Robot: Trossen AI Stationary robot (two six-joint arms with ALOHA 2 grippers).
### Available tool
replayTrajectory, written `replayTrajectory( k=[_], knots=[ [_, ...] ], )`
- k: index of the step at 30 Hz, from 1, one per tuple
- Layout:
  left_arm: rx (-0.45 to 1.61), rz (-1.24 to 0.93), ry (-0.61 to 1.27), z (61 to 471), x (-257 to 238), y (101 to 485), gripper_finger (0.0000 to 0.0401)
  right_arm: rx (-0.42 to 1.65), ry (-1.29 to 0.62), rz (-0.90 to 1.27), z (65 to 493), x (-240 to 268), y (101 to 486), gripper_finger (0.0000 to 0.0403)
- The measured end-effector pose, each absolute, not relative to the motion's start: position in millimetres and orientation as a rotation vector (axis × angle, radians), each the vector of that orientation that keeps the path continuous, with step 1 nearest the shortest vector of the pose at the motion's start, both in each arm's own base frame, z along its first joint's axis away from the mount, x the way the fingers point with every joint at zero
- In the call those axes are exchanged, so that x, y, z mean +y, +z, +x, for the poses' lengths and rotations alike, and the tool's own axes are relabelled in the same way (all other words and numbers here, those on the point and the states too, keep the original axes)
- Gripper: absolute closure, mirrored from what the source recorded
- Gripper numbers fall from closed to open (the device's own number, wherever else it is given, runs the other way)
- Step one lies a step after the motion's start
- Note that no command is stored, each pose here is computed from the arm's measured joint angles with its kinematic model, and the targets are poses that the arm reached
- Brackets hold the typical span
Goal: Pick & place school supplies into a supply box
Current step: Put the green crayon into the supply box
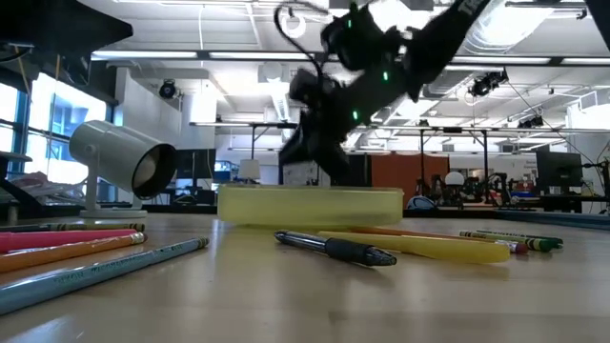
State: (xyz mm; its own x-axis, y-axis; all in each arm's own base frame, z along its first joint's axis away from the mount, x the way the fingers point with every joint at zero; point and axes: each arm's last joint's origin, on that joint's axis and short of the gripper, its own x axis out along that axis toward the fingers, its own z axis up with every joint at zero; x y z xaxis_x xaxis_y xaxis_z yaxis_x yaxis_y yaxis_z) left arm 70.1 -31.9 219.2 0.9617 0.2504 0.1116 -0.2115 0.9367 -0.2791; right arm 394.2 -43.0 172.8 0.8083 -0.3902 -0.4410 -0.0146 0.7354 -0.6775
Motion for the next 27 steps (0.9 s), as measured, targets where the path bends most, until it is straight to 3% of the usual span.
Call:
replayTrajectory(
  k=[4, 7, 10, 15, 20, 27],
  knots=[
    [-0.156, -0.359, 0.085, 71, -36, 220, 0.035, 0.586, -0.192, -0.693, 396, -23, 204, 0.032],
    [-0.145, -0.469, 0.083, 73, -38, 219, 0.035, 0.575, -0.21, -0.63, 392, -11, 230, 0.032],
    [-0.127, -0.446, 0.09, 75, -40, 227, 0.035, 0.565, -0.259, -0.608, 382, -1, 257, 0.032],
    [-0.096, -0.271, 0.1, 82, -46, 266, 0.035, 0.529, -0.32, -0.601, 357, 7, 294, 0.032],
    [0.091, 0.041, 0.205, 101, -61, 294, 0.035, 0.504, -0.336, -0.514, 335, 7, 312, 0.032],
    [0.301, 0.123, 0.297, 134, -90, 297, 0.033, 0.636, -0.337, -0.429, 310, 5, 312, 0.032]
  ],
)
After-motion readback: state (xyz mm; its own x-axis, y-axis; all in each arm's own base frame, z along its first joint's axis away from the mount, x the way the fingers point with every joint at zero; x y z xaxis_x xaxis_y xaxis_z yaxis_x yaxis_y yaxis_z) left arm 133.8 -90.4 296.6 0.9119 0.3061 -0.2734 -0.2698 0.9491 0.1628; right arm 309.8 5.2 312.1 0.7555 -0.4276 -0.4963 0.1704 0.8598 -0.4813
